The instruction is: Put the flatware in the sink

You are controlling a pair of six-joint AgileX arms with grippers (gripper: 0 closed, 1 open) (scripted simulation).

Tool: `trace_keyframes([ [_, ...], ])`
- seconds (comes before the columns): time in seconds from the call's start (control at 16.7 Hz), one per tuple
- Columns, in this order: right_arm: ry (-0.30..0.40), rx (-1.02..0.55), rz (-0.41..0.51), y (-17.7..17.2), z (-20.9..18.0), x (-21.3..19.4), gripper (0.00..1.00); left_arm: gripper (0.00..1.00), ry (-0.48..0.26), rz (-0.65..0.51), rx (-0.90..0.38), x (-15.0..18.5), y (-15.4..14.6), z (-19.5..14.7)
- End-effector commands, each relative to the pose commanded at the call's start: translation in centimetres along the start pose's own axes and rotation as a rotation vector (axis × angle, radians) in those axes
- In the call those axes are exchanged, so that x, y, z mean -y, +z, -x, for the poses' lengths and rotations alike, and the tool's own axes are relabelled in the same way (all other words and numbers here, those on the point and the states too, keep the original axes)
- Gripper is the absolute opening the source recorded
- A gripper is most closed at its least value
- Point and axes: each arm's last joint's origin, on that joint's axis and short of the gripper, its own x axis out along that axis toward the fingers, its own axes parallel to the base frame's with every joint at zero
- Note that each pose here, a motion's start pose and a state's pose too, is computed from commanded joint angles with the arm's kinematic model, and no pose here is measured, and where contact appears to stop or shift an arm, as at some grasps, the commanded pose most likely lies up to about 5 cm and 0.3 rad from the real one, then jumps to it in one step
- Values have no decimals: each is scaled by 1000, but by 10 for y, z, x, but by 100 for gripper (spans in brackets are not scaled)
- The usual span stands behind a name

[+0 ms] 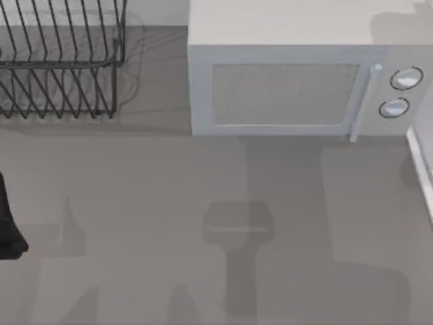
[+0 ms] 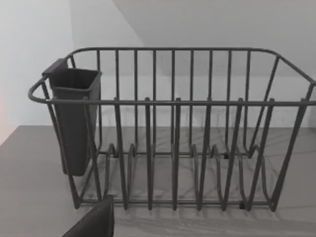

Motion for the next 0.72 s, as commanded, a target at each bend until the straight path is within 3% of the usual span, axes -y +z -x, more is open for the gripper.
trace_keyframes([
  [0.72,4,16,4,4,-14,-4,0,100,0,0,0,0,0,0],
])
